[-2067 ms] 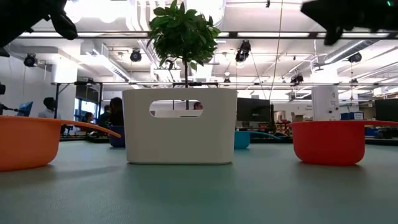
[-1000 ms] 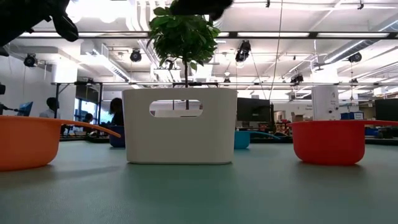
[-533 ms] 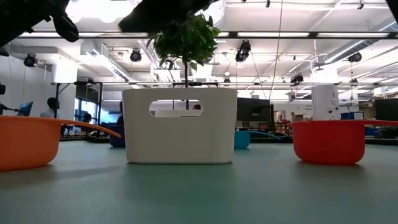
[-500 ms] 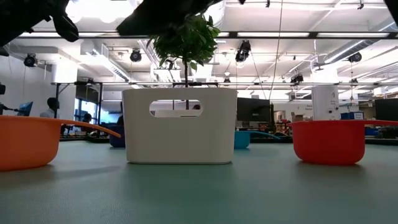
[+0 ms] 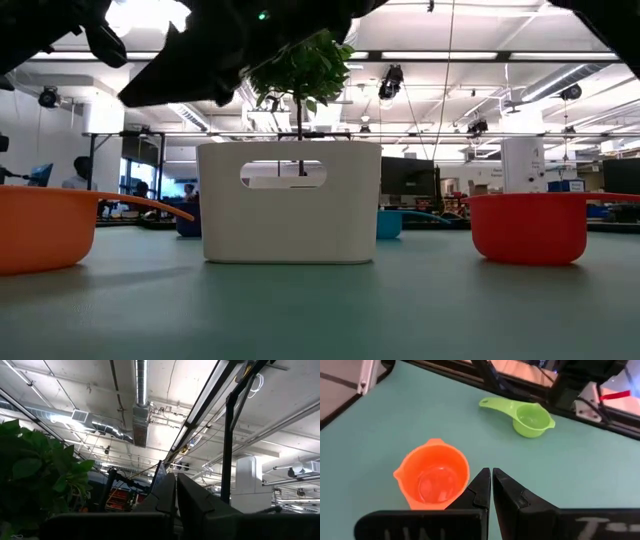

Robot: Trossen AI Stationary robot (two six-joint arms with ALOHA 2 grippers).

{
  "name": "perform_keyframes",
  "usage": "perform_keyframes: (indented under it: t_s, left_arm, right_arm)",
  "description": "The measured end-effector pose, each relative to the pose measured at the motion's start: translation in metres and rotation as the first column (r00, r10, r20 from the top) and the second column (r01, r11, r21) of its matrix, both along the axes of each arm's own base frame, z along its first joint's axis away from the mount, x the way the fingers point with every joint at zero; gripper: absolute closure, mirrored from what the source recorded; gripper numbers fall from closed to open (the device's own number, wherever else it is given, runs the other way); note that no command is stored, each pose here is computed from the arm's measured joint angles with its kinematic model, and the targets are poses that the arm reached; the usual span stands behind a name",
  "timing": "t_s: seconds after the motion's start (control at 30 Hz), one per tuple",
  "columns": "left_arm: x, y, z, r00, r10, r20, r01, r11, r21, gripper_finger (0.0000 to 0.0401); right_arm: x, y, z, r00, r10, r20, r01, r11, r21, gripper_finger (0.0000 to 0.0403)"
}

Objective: Nest measuring cups in basket
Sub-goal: Stack the orange measuring cup on top of the violet measuring cup

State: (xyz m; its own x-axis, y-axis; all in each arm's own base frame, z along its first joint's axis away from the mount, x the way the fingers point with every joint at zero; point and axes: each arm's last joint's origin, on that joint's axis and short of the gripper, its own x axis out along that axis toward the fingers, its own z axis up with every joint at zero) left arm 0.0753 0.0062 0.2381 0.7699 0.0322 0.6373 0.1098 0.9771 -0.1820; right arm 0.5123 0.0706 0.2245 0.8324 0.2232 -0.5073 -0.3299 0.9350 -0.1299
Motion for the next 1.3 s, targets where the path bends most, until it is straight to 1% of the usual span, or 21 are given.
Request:
perform_keyframes:
  t_s: [0.1,0.23,0.37,0.47,0.57,0.77,0.9,1.0,1.13,1.23,1.3]
  left_arm:
    - [0.0,0.0,0.0,1.0,0.0,0.0,0.0,1.0,0.0,0.0401]
    - [0.0,0.0,0.0,1.0,0.0,-0.001,0.0,1.0,0.0,0.0401]
    - [0.0,0.0,0.0,1.0,0.0,-0.001,0.0,1.0,0.0,0.0401]
    - [0.0,0.0,0.0,1.0,0.0,-0.001,0.0,1.0,0.0,0.0401]
    - [0.0,0.0,0.0,1.0,-0.001,-0.001,0.001,1.0,0.001,0.0401]
    - [0.0,0.0,0.0,1.0,-0.001,-0.002,0.001,1.0,0.0,0.0401]
    - [0.0,0.0,0.0,1.0,0.0,-0.001,0.0,1.0,0.0,0.0401]
    - [0.0,0.0,0.0,1.0,0.0,-0.001,0.0,1.0,0.0,0.0401]
    - [0.0,0.0,0.0,1.0,0.0,-0.001,0.0,1.0,0.0,0.0401]
    - [0.0,0.0,0.0,1.0,0.0,-0.001,0.0,1.0,0.0,0.0401]
    - [0.0,0.0,0.0,1.0,0.0,-0.001,0.0,1.0,0.0,0.0401]
  right_arm:
    - [0.008,0.001,-0.006,1.0,0.001,-0.026,-0.001,1.0,-0.004,0.0394]
    - [0.018,0.003,-0.007,0.998,0.002,-0.062,-0.003,1.0,-0.008,0.0393]
    - [0.027,0.007,-0.009,0.996,0.006,-0.087,-0.006,1.0,-0.011,0.0378]
    - [0.03,0.012,-0.013,0.994,0.01,-0.105,-0.011,1.0,-0.008,0.0353]
    - [0.033,0.016,-0.015,0.993,0.004,-0.114,-0.003,1.0,0.01,0.0319]
    - [0.034,0.019,-0.026,0.985,-0.046,-0.165,0.059,0.995,0.076,0.0244]
    - [0.034,0.019,-0.029,0.981,-0.072,-0.182,0.093,0.989,0.111,0.0211]
    - [0.034,0.019,-0.029,0.978,-0.082,-0.189,0.107,0.986,0.125,0.02]
    - [0.035,0.02,-0.03,0.98,-0.08,-0.182,0.104,0.987,0.126,0.0198]
    - [0.037,0.023,-0.04,0.978,-0.076,-0.192,0.101,0.987,0.124,0.0197]
    - [0.038,0.025,-0.051,0.975,-0.071,-0.21,0.097,0.989,0.115,0.0197]
